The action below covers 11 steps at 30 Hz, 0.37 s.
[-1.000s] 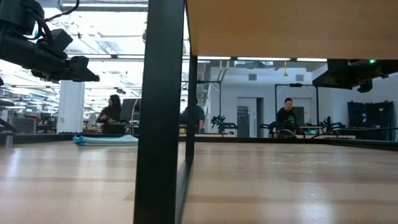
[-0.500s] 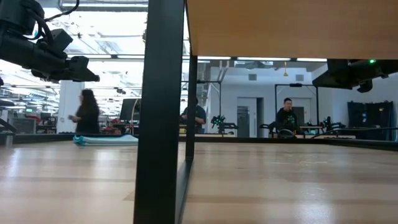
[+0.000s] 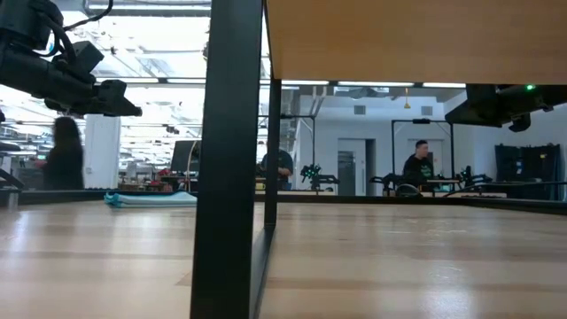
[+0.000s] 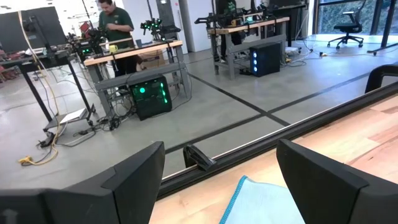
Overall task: Stack small to large cups/mugs on shelf
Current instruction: Return to Home Position
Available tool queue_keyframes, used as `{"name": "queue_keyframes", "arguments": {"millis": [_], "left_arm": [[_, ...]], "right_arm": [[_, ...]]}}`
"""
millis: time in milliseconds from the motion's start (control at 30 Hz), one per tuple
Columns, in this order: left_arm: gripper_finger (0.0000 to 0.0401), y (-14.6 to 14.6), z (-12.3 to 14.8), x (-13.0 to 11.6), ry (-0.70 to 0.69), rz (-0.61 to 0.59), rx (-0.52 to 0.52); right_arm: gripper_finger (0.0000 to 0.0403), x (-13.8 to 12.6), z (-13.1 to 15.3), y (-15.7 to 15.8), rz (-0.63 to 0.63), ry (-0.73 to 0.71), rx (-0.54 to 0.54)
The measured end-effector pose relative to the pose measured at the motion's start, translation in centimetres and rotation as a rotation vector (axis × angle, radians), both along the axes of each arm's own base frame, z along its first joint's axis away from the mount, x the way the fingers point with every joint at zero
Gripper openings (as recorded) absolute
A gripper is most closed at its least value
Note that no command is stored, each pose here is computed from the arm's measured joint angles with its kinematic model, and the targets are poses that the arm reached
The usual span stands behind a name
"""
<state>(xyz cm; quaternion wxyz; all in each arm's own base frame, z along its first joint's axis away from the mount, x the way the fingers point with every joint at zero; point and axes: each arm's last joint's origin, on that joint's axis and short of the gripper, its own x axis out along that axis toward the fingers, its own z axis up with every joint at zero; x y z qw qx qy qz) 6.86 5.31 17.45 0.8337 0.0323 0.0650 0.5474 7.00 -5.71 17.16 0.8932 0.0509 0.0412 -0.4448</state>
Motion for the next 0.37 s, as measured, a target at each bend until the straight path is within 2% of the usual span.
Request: {"name": "queue_keyframes", "arguments": {"millis": [367], "left_arm": [[0.0302,0.00,0.00,0.00,-0.001,0.000,0.000]], "right_arm": [[0.0139,0.00,0.00,0.00,0.000,0.000,0.000]]}}
